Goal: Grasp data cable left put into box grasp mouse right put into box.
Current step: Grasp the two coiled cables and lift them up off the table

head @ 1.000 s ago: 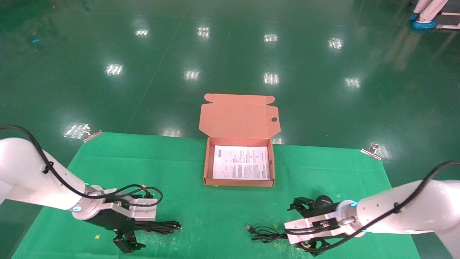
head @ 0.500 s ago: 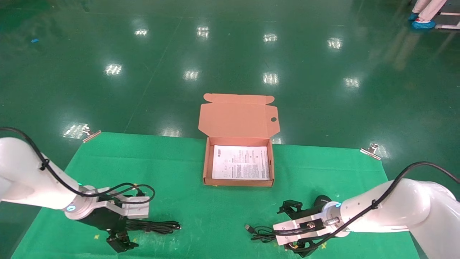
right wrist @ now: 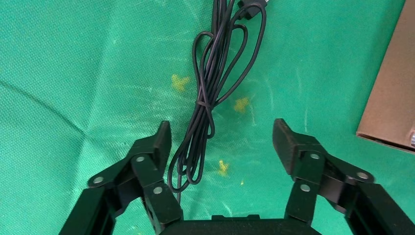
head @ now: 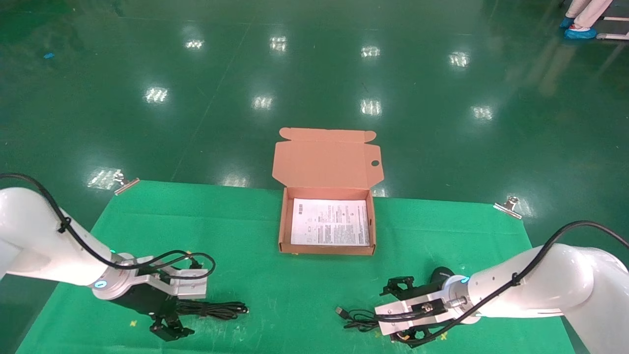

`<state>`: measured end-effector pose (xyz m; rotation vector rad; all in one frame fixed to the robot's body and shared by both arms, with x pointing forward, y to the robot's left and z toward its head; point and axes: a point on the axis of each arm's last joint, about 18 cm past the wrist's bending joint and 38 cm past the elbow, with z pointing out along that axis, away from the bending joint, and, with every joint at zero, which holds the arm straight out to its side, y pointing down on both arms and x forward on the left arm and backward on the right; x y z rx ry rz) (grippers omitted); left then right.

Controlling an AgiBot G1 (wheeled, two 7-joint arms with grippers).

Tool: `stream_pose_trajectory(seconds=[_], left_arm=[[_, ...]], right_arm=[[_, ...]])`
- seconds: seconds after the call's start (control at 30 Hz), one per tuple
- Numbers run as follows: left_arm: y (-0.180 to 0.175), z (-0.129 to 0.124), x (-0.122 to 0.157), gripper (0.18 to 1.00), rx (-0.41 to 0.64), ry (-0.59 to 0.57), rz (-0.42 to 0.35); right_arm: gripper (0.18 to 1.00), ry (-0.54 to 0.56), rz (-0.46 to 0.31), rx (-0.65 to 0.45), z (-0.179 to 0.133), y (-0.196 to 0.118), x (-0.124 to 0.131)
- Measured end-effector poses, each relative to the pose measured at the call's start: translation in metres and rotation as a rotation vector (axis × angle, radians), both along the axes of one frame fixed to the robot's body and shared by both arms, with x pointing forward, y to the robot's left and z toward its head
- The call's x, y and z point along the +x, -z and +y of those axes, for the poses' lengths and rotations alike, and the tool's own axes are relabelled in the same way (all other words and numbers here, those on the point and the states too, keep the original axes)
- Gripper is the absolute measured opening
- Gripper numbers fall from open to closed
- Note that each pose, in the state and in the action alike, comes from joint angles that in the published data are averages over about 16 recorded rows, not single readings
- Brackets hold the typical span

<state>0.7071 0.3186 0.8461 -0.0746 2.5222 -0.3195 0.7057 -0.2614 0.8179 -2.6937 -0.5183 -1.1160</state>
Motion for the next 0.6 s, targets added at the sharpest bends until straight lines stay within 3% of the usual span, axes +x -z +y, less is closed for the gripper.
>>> stream_pose_trajectory(seconds=[0.6], left_arm=[[0.0001,-0.0005,-0.0002,0.41,0.003,0.004,-0.001]], right_arm=[[0.397,-0.001,0.001,0.0,-0.0002,-0.0005,-0.0006]])
